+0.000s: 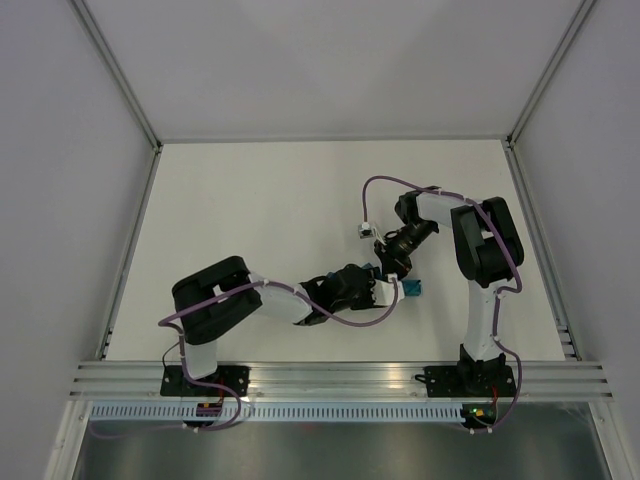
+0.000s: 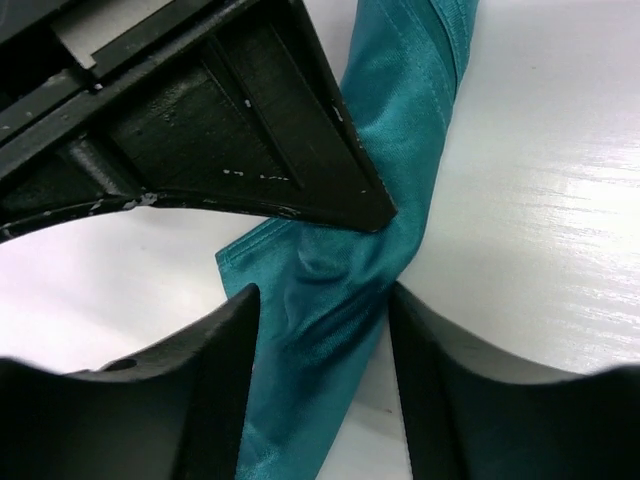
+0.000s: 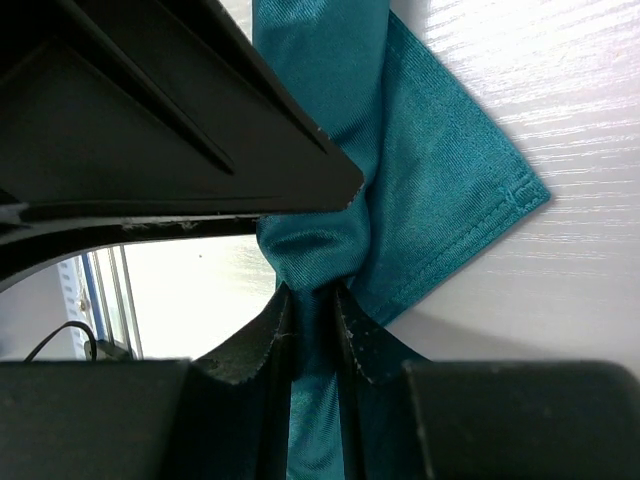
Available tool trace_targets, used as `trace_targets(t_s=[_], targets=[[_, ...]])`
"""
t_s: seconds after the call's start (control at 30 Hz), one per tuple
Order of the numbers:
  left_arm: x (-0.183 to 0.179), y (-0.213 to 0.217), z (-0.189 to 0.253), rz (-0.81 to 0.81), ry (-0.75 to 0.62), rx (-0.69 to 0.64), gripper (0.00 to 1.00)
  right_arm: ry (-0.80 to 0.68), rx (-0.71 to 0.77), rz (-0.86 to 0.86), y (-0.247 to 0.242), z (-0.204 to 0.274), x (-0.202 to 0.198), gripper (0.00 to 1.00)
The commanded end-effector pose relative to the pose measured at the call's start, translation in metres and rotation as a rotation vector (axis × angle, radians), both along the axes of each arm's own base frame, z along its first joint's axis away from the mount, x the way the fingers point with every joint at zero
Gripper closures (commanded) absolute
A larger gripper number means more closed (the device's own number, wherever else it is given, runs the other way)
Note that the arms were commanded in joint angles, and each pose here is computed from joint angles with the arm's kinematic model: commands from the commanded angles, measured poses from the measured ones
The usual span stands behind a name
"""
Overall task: Fold the napkin, place the utensils inside, and roll it up
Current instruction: Roll the napkin with the utensil
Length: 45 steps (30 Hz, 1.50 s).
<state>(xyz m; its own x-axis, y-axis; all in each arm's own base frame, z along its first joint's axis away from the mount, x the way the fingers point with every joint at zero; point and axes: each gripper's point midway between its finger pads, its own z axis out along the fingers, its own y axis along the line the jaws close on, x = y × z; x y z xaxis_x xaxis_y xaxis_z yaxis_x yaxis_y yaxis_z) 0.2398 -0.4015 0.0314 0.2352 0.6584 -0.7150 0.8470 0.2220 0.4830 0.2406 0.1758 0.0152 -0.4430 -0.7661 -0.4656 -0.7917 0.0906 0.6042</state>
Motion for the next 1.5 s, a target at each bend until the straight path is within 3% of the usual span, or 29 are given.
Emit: trace_targets(t_s=[0.0, 0.17, 0.23, 0.4, 0.57, 0.9, 1.2, 1.33, 1.47], targets=[[-0.001, 0.001, -0.014, -0.033, 0.015, 0.074, 0.47, -0.063, -0.019, 0.058, -0.009, -0.021, 0.01, 0.82], [-0.013, 0.007, -0.032, -0.051, 0.156, 0.126, 0.74, -0.059, -0.009, 0.054, -0.009, -0.019, 0.01, 0.78], [-0.019, 0.006, -0.036, -0.066, 0.211, 0.128, 0.79, -0.063, -0.005, 0.052, -0.008, -0.017, 0.011, 0.76], [-0.021, 0.009, -0.037, -0.072, 0.316, 0.117, 0.89, -0.093, 0.016, 0.035, -0.006, -0.006, 0.015, 0.52], [-0.026, 0.013, -0.04, -0.081, 0.4, 0.106, 0.9, -0.181, 0.058, -0.026, -0.004, 0.02, 0.032, 0.41], [-0.031, 0.017, -0.042, -0.088, 0.59, 0.092, 0.85, -0.38, 0.182, -0.313, -0.032, 0.092, 0.079, 0.36], [-0.031, 0.027, -0.045, -0.088, 0.871, 0.062, 0.78, -0.605, 0.194, -0.423, -0.073, 0.115, 0.056, 0.36], [-0.027, 0.026, -0.046, -0.091, 0.959, 0.056, 0.76, -0.784, 0.197, -0.41, -0.075, 0.128, 0.04, 0.31], [-0.029, 0.024, -0.053, -0.101, 1.055, 0.066, 0.76, -0.853, 0.153, -0.36, -0.07, 0.118, 0.027, 0.3]])
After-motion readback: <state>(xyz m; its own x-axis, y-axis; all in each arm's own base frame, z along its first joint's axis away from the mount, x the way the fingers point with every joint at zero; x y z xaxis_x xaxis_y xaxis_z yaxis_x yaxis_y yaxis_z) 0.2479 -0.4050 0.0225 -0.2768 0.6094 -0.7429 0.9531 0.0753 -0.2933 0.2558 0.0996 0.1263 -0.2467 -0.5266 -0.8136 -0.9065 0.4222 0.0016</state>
